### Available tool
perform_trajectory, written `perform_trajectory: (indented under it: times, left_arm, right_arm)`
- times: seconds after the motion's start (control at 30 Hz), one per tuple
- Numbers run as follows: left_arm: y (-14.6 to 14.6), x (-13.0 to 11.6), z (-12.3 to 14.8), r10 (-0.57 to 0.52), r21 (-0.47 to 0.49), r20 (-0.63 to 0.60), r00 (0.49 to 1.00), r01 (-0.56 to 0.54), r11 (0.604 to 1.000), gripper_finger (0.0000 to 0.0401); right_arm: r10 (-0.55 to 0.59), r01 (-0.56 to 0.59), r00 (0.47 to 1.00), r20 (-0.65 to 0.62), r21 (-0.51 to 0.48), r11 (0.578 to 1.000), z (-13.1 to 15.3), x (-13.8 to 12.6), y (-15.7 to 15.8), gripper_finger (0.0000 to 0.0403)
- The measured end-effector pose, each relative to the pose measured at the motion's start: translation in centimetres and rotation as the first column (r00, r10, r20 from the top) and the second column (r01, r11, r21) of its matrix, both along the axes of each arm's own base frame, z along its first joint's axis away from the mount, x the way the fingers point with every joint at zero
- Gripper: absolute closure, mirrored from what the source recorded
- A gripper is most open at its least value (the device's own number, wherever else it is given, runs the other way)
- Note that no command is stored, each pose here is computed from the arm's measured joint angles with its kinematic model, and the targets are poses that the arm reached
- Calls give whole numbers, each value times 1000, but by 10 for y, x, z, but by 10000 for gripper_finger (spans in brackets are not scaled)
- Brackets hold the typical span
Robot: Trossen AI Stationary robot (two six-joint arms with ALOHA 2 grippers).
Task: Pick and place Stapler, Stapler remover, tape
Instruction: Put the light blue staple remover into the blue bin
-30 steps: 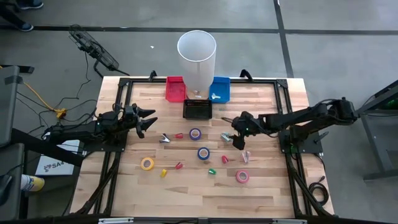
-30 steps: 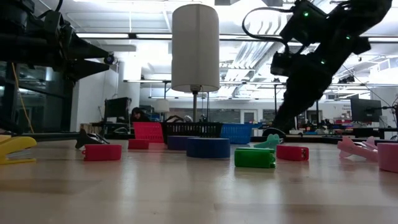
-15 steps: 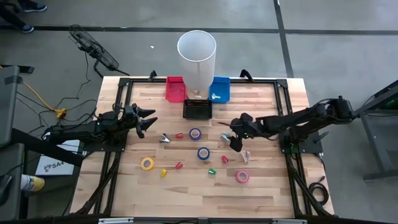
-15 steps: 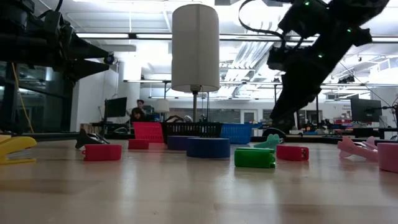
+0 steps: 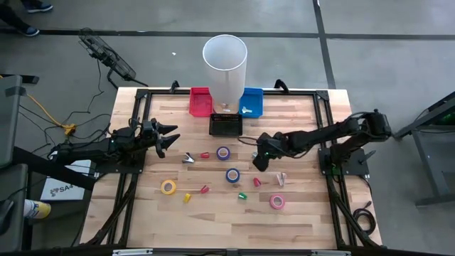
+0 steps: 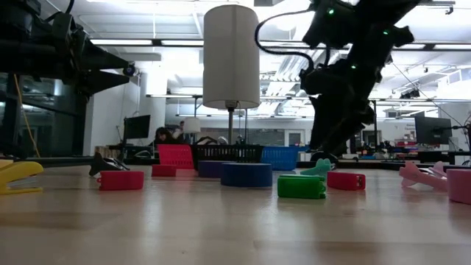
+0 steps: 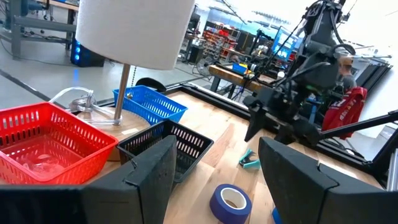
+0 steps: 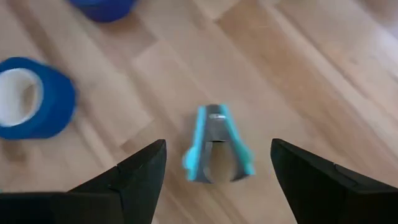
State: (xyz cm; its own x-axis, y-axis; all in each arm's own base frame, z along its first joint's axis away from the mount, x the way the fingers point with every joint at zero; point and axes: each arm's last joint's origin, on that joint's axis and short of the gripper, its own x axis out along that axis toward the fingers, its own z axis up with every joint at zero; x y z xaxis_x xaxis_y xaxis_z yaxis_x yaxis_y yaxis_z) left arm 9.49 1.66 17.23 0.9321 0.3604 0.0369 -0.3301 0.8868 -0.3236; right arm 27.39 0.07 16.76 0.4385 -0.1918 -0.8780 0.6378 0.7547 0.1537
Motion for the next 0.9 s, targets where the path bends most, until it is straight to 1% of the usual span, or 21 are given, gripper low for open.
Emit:
perform_trajectory:
  times: [0.13, 0.2, 0.3, 0.5, 0.6, 0.73, 0.9]
  left_arm:
    - [0, 0, 0, 0, 0, 0, 1000, 0, 1000, 176]
    - [0, 0, 0, 0, 0, 0, 1000, 0, 1000, 176]
    - [0, 0, 0, 0, 0, 0, 1000, 0, 1000, 176]
    - [0, 0, 0, 0, 0, 0, 1000, 0, 1000, 176]
    - [0, 0, 0, 0, 0, 0, 1000, 0, 1000, 176]
    - [0, 0, 0, 0, 0, 0, 1000, 0, 1000, 176]
    - [0, 0, 0, 0, 0, 0, 1000, 0, 1000, 176]
  right_arm:
    - [-17, 18, 1000, -13, 33, 999, 14, 7, -5, 123]
    - [-9, 12, 998, -63, 51, 999, 16, 9, -7, 123]
    - [9, 1, 991, -137, 73, 997, 13, 13, -10, 123]
    - [84, -64, 983, -162, 126, 990, 7, 35, -17, 123]
    - [104, -76, 978, -181, 155, 985, 6, 44, -20, 123]
    - [114, -69, 963, -244, 185, 980, 0, 53, -24, 123]
    - [147, -86, 954, -263, 229, 970, -7, 66, -27, 123]
